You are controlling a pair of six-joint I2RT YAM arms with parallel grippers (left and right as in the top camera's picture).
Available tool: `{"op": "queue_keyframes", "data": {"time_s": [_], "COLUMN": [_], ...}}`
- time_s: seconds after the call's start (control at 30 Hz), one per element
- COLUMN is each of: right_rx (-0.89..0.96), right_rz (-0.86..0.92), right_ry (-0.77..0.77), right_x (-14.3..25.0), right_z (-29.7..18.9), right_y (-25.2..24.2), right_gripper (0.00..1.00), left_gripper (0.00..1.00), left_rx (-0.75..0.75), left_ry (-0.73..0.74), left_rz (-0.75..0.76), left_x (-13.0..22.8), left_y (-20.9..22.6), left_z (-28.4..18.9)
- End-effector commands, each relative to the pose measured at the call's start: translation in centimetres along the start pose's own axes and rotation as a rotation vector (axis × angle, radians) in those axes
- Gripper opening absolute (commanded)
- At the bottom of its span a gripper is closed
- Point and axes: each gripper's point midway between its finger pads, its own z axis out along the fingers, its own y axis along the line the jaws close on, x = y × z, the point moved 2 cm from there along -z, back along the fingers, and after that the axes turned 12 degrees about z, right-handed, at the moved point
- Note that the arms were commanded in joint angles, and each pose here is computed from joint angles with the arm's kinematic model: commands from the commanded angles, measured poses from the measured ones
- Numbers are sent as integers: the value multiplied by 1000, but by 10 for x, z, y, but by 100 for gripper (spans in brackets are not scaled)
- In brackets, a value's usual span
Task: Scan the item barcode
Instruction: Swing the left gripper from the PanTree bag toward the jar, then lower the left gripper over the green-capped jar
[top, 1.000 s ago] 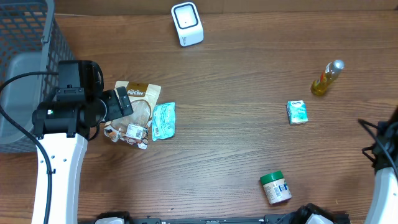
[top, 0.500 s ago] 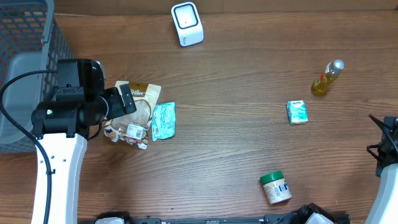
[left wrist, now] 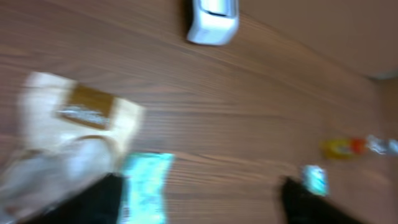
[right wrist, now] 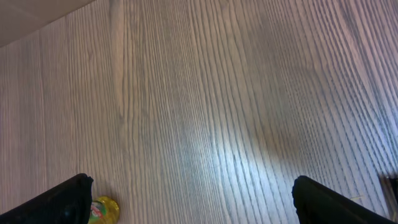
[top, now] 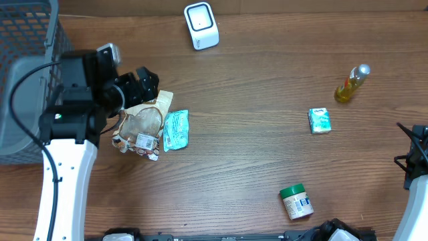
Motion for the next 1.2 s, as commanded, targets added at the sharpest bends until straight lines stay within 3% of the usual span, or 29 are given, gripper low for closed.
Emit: {"op": "queue_keyframes", "data": {"time_s": [0.0,0.2,0.33,0.43,0.47,0.73,0.83,1.0,1.17], "right_rx": [2,2,2,2,2,2,2,2,2], "right_rz": [6,6,6,6,7,7,6,7,6], "right_ry": [0,0,0,0,0,0,0,0,0], "right_x": [0,0,0,0,0,0,0,0,0], "right_z": [1,1,1,1,1,1,1,1,1], "right_y": [0,0,0,0,0,0,0,0,0], "right_gripper": [100,100,100,100,100,100,100,100,100], "left_gripper": [60,77,74,60,60,68,68,63,68], "left_rx": [208,104,100,100,95,105,168,221,221], "left_ry": [132,358,429,493,511,637,618,670,773], "left_rz": [-118,-54,23,-45,-64,-69,-67,-199,-226], "left_x": [20,96,141,168,176,244,254,276,304], "left_y": [-57,-119,-160,-180,-186,-231,-256,-287,-295], "left_z": [18,76,109,120,122,116,115,117,115]}}
